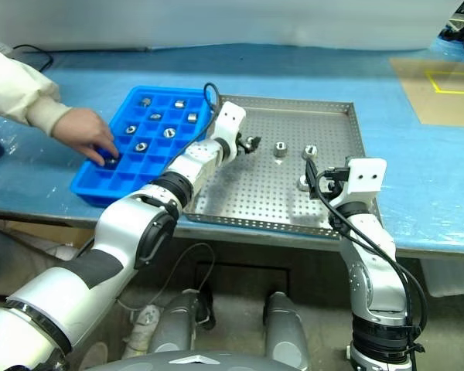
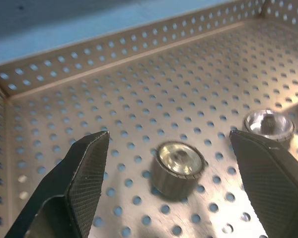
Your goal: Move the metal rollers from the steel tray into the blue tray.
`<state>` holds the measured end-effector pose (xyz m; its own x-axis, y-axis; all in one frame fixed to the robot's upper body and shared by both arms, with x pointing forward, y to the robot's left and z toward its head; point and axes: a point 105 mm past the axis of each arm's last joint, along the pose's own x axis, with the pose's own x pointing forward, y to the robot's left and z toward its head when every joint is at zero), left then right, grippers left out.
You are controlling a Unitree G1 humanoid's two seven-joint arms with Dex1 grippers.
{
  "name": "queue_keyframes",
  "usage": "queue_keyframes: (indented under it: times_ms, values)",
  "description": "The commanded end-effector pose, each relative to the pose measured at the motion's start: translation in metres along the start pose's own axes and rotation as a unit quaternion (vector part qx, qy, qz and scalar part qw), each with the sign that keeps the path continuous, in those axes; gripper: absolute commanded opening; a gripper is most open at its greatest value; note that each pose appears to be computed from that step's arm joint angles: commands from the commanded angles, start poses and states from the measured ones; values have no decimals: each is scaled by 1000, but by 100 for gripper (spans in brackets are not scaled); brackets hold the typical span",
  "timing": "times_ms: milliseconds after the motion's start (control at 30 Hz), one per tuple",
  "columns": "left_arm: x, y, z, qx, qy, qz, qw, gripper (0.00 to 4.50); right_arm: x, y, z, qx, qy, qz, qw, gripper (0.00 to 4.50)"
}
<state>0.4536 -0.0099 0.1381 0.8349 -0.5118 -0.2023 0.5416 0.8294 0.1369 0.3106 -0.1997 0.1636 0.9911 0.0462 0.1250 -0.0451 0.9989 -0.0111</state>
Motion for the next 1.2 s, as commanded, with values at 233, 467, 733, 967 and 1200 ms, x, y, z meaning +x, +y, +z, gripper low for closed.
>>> queue_keyframes:
  times_ms: [233, 467, 733, 967, 1200]
  values:
    - [1, -1, 5, -8, -6, 10, 1000, 409, -12, -6, 18, -10, -29, -25, 999, 450]
    - [0, 15, 23, -20, -33, 58, 998, 409, -28, -15, 20, -17, -31, -63, 997, 450]
    - [-2, 23, 17, -14, -18, 92, 996, 409, -51, -29, 27, -27, -41, -119, 992, 450]
    - [-4, 30, -3, -44, 17, 127, 991, 392, -74, -39, 30, -33, -48, -171, 984, 450]
    - [-6, 34, -10, -100, 22, 143, 984, 182, -79, -47, 31, -41, -49, -185, 981, 450]
